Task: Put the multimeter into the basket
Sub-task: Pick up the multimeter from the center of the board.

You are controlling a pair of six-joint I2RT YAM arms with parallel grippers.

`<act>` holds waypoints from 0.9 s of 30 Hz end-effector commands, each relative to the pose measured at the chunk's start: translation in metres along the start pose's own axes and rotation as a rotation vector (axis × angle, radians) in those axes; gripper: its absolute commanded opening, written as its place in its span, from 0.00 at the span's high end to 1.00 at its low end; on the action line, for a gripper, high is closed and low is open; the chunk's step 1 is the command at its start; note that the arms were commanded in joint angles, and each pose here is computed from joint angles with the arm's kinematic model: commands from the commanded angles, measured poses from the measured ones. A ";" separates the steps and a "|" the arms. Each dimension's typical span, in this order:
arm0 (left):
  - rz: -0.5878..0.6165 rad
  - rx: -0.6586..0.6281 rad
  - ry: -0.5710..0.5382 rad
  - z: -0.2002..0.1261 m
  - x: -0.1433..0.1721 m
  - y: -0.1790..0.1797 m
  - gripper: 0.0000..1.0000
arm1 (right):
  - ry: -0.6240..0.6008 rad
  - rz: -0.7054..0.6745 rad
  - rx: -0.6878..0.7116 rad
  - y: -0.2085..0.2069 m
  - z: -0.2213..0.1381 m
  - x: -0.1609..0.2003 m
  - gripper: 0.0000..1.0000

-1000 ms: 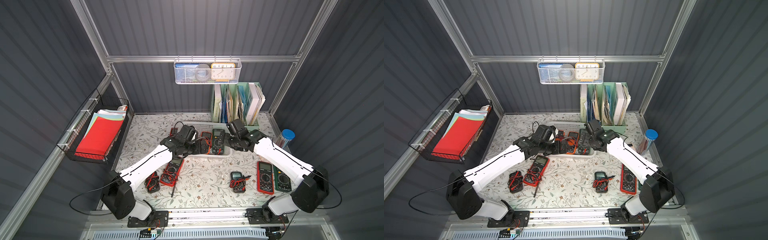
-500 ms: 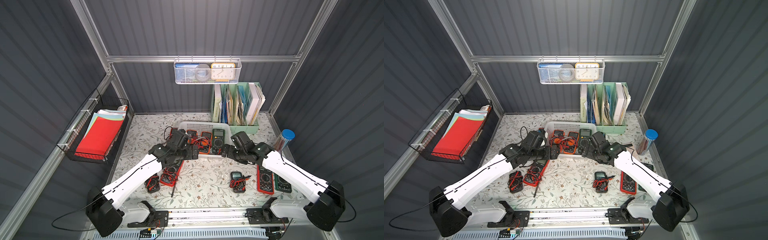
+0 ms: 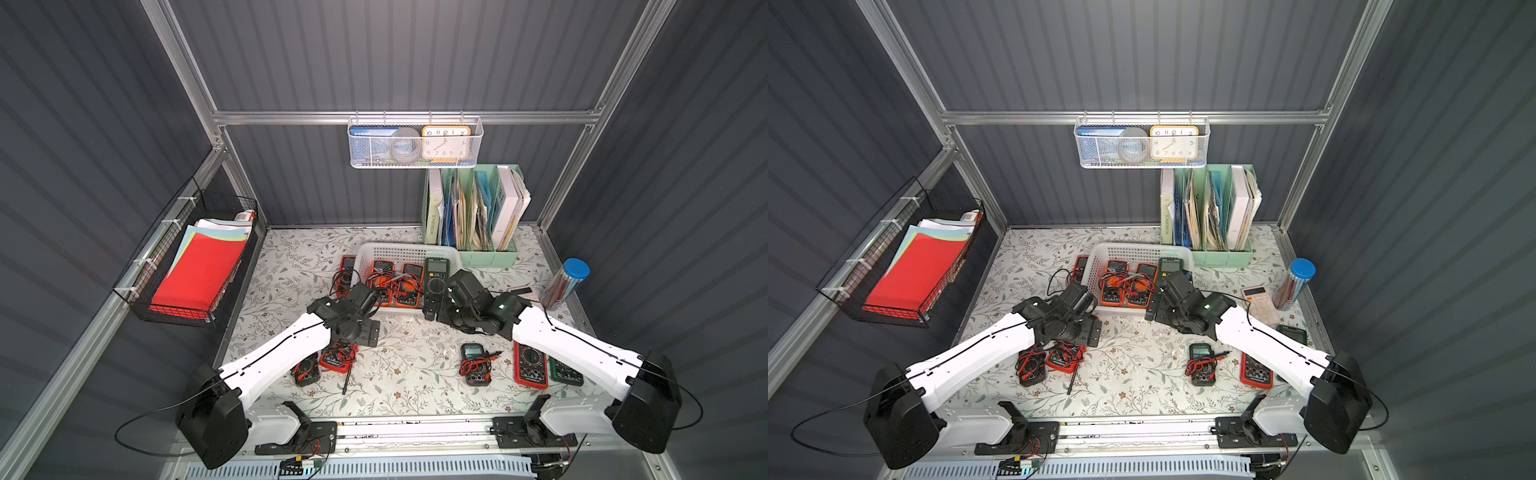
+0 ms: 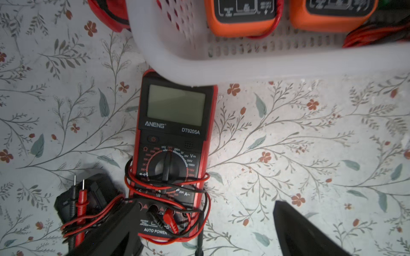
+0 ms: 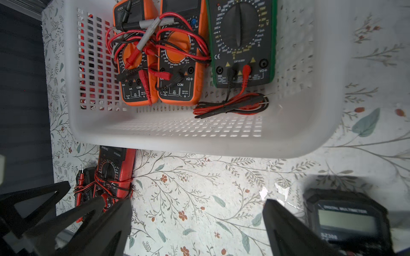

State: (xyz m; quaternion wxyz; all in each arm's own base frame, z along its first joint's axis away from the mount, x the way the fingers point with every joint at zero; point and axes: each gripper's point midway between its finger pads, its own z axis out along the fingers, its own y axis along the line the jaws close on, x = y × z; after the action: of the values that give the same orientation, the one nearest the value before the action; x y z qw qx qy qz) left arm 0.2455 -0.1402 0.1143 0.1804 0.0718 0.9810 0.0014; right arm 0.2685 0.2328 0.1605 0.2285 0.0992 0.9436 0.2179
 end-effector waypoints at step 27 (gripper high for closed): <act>-0.054 0.090 0.306 0.072 0.048 0.018 0.01 | -0.057 0.000 -0.041 0.006 -0.011 -0.006 0.02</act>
State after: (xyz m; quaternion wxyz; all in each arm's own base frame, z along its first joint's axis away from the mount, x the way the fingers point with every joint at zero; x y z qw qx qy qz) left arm 0.2674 -0.1215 0.0523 0.1033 0.0343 0.9937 -0.0273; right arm 0.2712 0.2370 0.1731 0.2519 0.1036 0.9313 0.2417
